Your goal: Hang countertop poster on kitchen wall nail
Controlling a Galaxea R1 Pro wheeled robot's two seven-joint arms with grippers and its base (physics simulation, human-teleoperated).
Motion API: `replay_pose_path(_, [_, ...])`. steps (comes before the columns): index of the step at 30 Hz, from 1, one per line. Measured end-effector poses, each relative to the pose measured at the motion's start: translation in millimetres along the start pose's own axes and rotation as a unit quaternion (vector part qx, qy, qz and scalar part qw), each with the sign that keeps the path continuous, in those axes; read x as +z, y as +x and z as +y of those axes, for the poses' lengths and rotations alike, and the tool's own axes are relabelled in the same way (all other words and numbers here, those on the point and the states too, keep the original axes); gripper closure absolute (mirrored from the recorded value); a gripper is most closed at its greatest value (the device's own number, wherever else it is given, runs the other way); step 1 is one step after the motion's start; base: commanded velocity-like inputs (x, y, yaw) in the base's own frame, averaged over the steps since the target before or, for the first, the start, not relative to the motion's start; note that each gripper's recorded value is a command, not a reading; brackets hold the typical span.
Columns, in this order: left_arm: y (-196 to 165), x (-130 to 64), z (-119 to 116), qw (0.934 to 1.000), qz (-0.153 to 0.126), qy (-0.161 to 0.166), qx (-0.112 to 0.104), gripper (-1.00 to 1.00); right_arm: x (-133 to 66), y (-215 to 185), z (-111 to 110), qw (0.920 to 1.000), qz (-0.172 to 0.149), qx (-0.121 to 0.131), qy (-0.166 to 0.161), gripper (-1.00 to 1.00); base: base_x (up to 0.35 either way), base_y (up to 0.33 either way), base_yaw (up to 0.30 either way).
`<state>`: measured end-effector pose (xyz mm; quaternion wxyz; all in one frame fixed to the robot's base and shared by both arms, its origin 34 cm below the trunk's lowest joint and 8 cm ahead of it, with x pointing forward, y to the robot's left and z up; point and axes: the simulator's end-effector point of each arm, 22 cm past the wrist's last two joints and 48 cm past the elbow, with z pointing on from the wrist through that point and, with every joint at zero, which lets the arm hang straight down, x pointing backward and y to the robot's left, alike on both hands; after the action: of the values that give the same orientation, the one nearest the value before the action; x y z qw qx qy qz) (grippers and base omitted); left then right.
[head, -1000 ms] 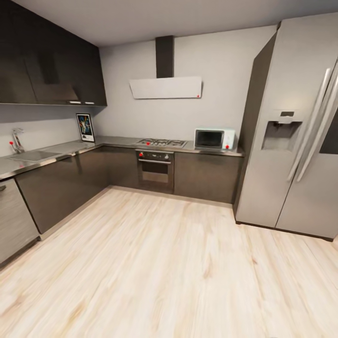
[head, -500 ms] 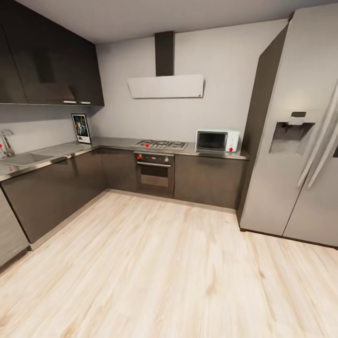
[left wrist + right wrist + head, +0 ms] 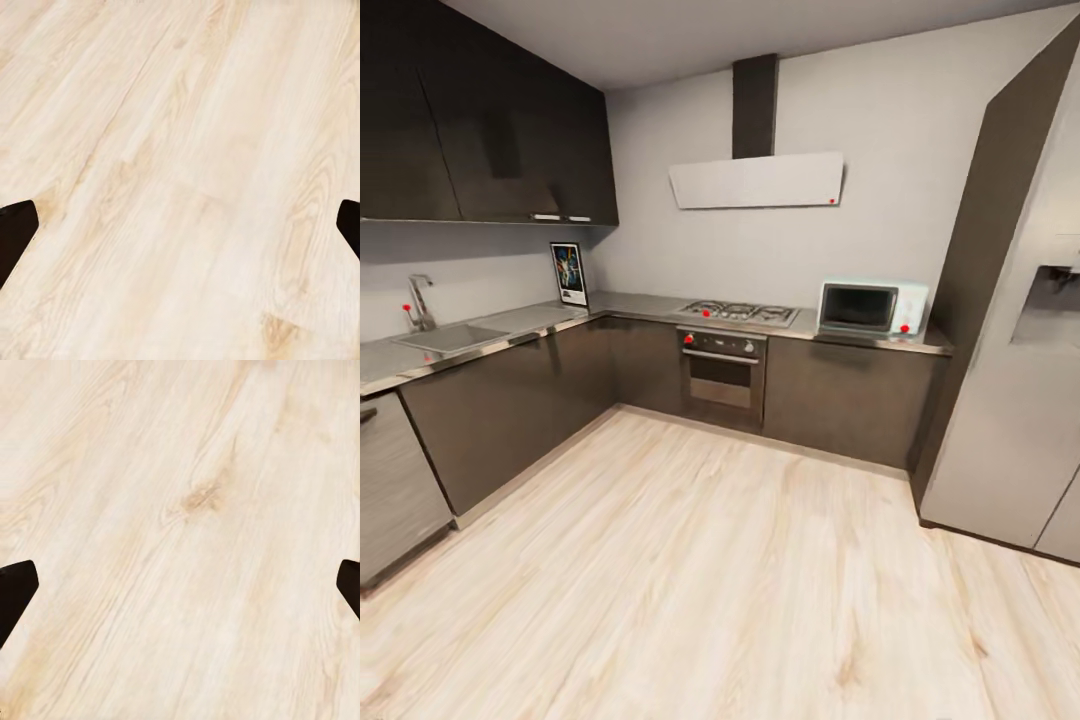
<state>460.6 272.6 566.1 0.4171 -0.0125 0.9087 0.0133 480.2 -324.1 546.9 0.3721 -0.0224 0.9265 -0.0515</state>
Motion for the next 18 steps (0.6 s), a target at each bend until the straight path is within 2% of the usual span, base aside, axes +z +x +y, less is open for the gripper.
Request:
replay_pose_path(7, [0.0,0.0,-0.3,1.0000,0.000,0.000,0.000,-1.00,0.1,-0.4,0.2,1.0000,0.000,0.000,0.000,-1.00,0.335,0.000,0.252])
replay_pose_path(18, [-0.1,0.1,0.4,1.0000,0.000,0.000,0.000,-1.00,0.0,0.1,0.1,1.0000,0.000,-0.001,0.000,-1.00,0.335,0.000,0.024])
